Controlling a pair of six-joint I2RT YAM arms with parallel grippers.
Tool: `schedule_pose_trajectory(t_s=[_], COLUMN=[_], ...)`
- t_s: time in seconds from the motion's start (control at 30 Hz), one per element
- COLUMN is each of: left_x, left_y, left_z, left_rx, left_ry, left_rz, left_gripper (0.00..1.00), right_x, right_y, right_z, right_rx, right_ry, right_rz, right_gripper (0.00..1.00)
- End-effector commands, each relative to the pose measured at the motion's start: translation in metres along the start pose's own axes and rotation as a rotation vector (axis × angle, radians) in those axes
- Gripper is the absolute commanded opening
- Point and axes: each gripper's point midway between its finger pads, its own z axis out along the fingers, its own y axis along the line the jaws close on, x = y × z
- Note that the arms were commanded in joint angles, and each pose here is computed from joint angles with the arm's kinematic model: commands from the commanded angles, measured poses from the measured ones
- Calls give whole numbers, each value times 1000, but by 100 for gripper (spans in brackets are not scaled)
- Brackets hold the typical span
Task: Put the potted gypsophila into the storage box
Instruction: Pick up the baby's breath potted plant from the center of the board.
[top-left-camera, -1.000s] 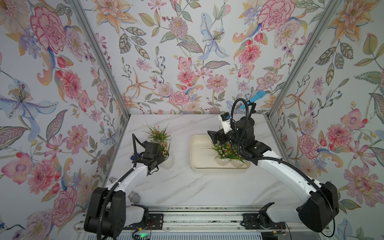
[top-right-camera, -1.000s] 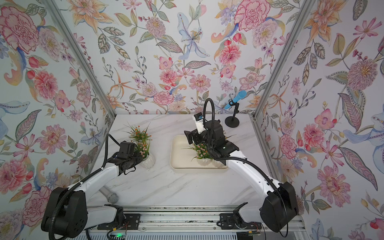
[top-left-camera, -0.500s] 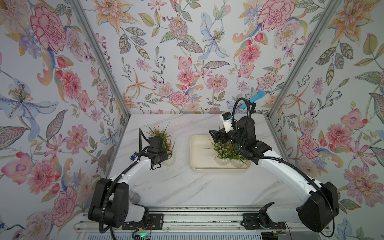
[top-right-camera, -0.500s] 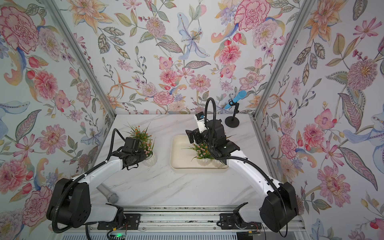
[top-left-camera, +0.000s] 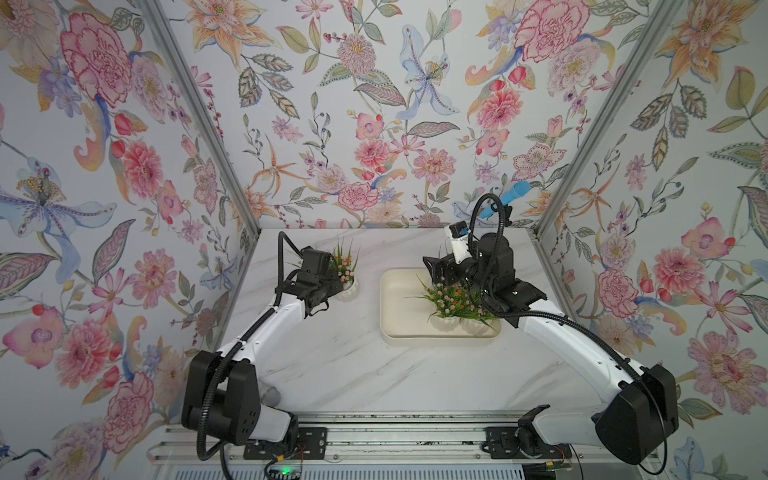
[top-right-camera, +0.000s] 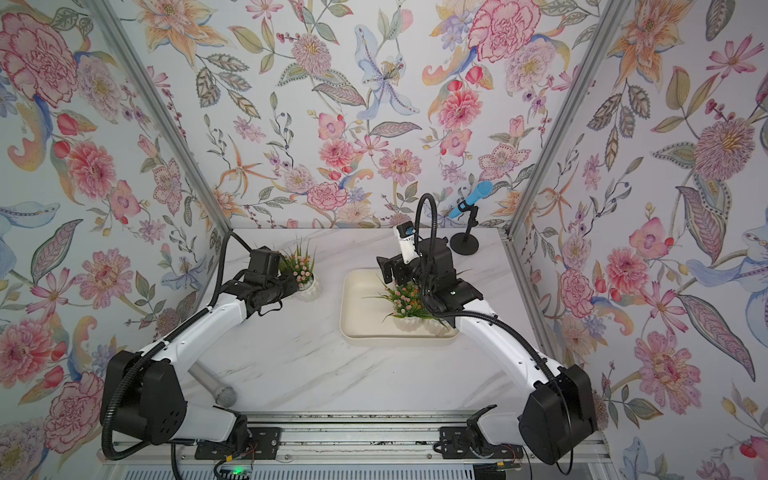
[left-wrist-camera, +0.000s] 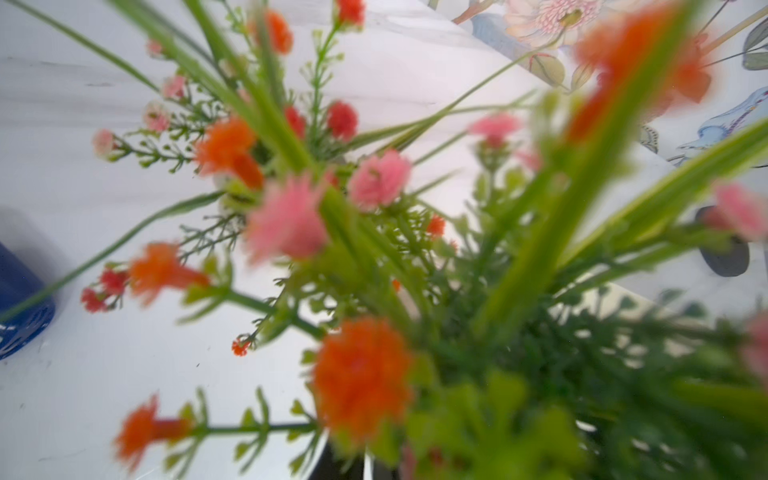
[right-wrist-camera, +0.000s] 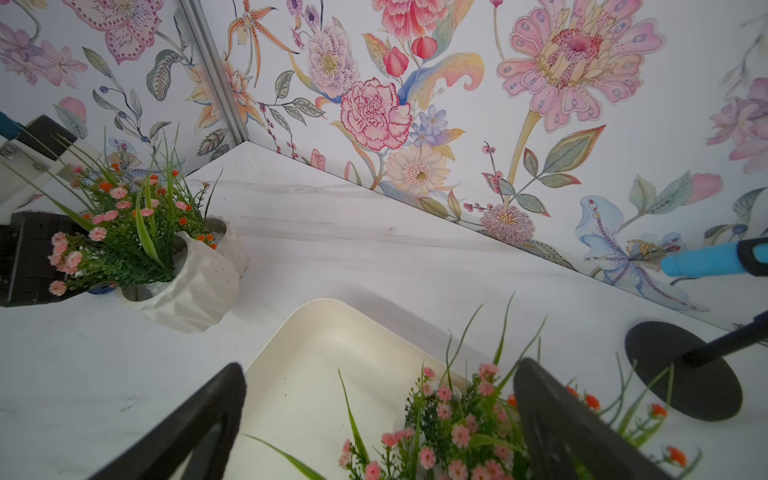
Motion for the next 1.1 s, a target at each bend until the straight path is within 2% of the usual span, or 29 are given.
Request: schedule_pose_trajectory(t_s=[0.0,0.17,0.4,0.7,0.9,1.07], left_x=[-42,-58,-51,-10,15,34], left_y=[-50,-95,-137,-178,-189,-192], left_z=[-14,-17,-6,18,33,48], left_rx=[145,241,285,355,368,346], left_ry=[-105,-121,-78,31,94,150], left_rz=[24,62,154,219,236,260], left_gripper=[0,0,0,0,0,0], right_x=[-6,-8,-8,-6,-2,0], right_y=[-10,-19,-29,-32,-12,-4], right_z=[-7,-10,-12,-11,-14,-13], right_rx=[37,64,87,82,-40,-86], right_ry=[-32,-43,-50,-47,-58,-52], right_rz=[-4,6,20,34,34,39], right_gripper=[100,100,100,100,100,100])
